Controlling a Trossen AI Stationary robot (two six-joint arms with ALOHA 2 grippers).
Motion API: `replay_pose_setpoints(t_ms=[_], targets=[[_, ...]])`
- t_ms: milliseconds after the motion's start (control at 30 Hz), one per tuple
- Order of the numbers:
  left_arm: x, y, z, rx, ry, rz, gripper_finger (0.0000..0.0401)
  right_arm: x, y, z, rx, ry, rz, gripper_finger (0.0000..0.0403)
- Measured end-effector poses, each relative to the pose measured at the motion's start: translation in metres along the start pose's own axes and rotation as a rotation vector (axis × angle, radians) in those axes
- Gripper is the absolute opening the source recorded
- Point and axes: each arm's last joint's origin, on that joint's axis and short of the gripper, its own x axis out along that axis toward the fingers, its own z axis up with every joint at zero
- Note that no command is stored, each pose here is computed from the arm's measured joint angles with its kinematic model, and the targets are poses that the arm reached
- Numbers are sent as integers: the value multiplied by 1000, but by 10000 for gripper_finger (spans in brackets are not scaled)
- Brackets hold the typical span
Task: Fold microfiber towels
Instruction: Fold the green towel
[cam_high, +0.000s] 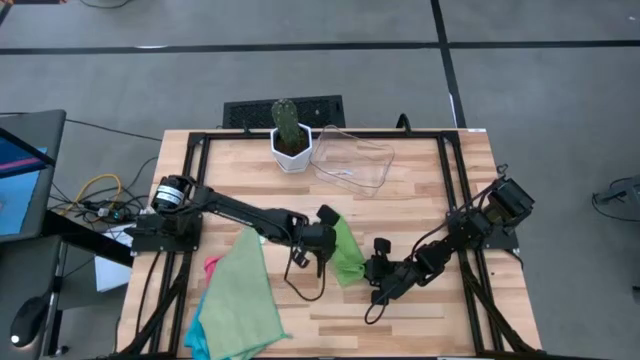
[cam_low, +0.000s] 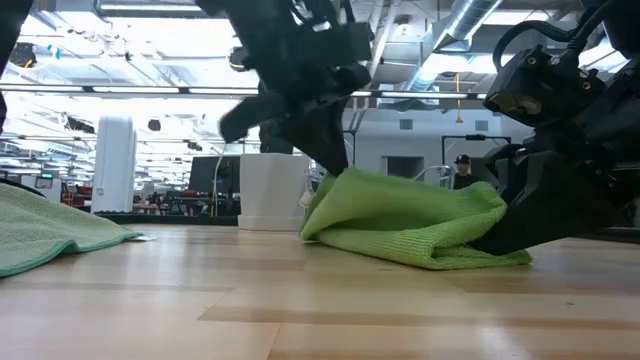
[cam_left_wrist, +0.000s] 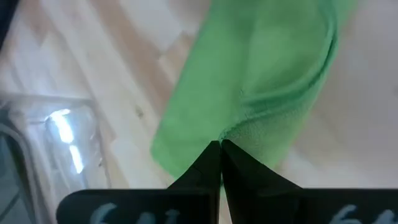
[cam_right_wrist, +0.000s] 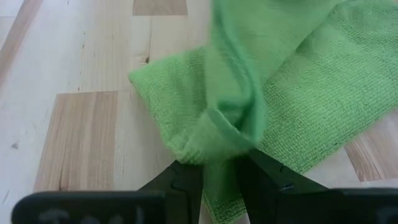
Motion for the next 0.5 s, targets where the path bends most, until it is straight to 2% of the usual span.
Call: replay_pose_setpoints(t_ms=[200,500], targets=[[5,19,-6,-38,-29,48,0,0,0,0,0,0,0,115],[14,32,-7,-47,-115,63,0,0,0,0,4,0,0,115]])
